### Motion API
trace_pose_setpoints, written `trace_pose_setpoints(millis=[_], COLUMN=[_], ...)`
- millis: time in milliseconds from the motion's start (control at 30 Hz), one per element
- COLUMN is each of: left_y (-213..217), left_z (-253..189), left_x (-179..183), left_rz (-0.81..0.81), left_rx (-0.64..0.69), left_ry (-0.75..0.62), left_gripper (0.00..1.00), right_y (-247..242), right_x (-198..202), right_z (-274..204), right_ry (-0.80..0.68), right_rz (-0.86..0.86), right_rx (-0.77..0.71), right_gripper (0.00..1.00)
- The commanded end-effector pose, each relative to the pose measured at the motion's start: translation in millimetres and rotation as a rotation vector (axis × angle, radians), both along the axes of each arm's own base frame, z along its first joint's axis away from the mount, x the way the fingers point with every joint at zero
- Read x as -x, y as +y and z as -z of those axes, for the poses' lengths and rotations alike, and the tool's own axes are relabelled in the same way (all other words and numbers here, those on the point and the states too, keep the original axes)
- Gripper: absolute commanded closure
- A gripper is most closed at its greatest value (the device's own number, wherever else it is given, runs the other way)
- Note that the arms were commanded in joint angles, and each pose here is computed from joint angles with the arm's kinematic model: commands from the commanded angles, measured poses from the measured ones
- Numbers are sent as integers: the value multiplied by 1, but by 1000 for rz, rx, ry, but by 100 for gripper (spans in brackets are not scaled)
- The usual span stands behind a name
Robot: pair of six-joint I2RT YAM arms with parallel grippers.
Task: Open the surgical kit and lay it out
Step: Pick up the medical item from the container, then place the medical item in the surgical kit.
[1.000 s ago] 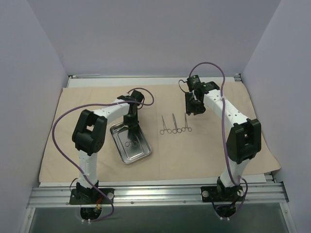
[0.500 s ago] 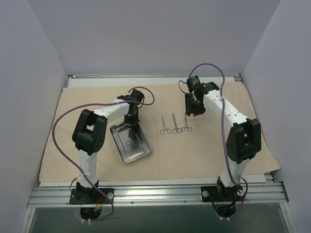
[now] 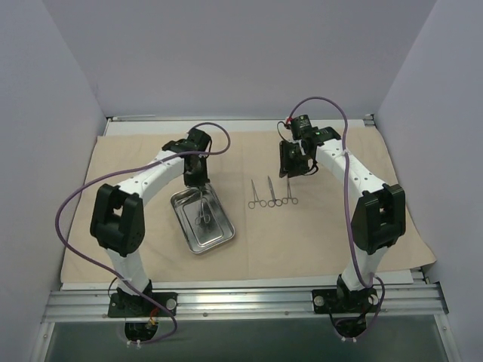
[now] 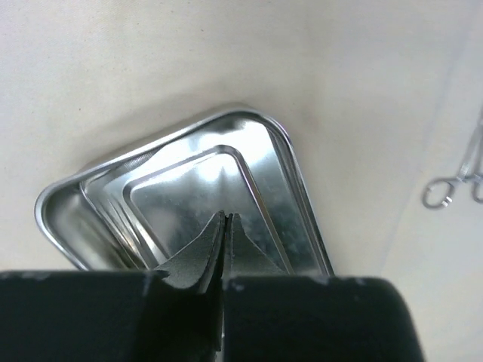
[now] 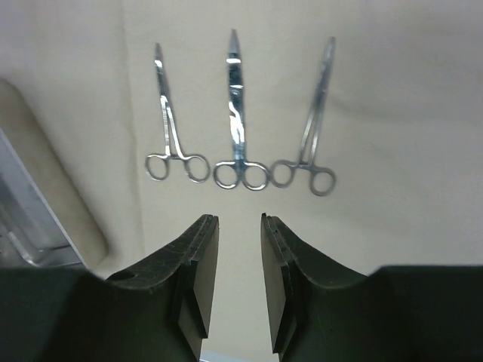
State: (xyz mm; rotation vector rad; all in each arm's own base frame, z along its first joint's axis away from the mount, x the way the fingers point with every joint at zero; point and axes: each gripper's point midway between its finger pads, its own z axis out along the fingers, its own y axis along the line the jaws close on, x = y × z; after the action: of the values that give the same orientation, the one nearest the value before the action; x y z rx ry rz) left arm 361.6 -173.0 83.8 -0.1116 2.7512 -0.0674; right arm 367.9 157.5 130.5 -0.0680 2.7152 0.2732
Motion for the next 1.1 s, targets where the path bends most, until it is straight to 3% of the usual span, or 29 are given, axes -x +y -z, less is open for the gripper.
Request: trace_pose_setpoints(millis=[0, 167, 267, 567, 700, 1067], left_y=[-8, -22, -27, -37, -47, -61], left_z=[-49, -93, -116, -155, -172, -193], left_x=[11, 24, 31, 33, 31, 37], left_rz=[24, 71, 91, 98, 110, 135], left_rx=[91, 221, 277, 372, 433, 530], left_ry=[-40, -90, -115, -160, -167, -159], left_gripper=[98, 98, 98, 98, 98, 98], right_y=[40, 97, 118, 169, 180, 192], right_x=[-4, 7, 17, 46, 53, 60], right_z=[-33, -60, -73, -99, -101, -102], right_ry=[-64, -62, -66, -135, -169, -176], right_rz=[-103, -298, -387, -632, -660, -700], right_rx=[-191, -520, -621, -632, -661, -709], right_gripper=[69, 62, 57, 46, 41, 43])
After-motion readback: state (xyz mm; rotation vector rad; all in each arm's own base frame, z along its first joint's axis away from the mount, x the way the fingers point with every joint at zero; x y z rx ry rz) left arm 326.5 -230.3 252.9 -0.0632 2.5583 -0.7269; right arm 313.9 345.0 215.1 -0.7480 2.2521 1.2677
